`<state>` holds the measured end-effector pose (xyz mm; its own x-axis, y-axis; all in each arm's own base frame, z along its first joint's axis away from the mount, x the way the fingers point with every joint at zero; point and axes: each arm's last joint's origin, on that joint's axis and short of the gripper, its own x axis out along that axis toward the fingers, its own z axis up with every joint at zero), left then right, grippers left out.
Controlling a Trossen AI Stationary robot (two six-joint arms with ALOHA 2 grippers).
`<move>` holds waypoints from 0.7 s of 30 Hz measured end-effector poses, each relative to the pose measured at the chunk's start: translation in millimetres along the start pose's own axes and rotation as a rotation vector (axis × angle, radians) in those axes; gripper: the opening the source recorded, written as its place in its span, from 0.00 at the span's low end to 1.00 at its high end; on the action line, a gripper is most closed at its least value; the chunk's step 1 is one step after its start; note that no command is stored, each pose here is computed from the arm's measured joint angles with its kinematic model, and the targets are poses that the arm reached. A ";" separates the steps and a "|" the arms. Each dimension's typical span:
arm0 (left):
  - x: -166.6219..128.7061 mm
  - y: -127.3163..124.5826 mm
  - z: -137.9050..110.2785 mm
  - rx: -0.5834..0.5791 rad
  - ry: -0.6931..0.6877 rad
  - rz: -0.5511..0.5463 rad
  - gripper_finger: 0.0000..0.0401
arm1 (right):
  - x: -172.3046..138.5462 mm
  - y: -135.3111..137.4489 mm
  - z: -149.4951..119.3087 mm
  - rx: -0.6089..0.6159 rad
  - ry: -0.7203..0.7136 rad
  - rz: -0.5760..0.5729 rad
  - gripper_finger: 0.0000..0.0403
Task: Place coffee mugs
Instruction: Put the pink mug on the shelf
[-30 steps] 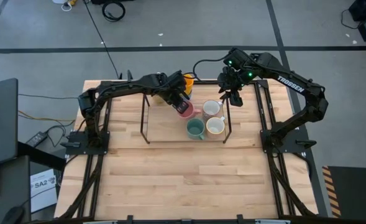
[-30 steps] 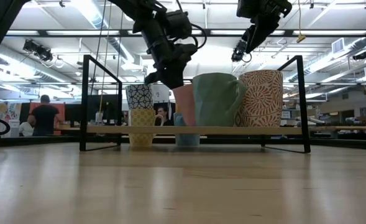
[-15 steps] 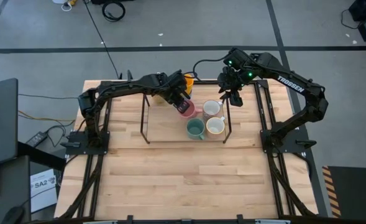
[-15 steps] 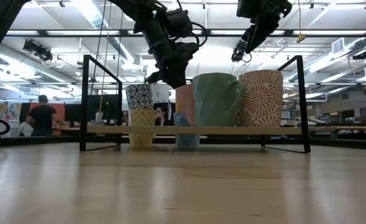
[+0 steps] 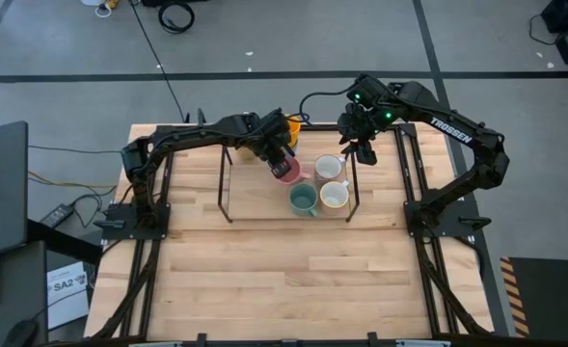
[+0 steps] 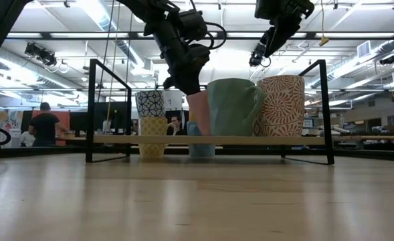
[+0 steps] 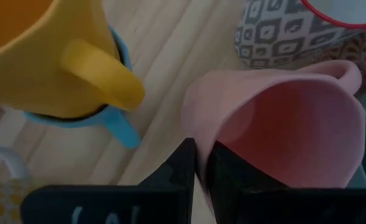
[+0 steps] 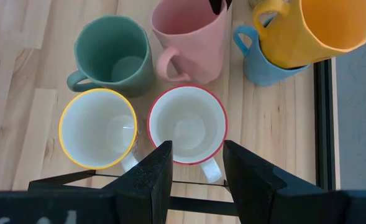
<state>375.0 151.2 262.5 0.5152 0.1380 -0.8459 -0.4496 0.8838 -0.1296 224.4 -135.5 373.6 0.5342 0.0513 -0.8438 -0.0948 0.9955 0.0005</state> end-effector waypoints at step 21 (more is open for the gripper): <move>-1.4 -0.5 4.7 0.021 -0.050 -0.002 0.28 | 0.0 0.0 0.0 0.000 0.000 0.000 0.37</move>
<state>377.9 152.7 266.2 0.5523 0.1579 -0.8185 -0.4330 0.8934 -0.1198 224.4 -135.5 373.6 0.5342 0.0512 -0.8438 -0.0945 0.9955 0.0006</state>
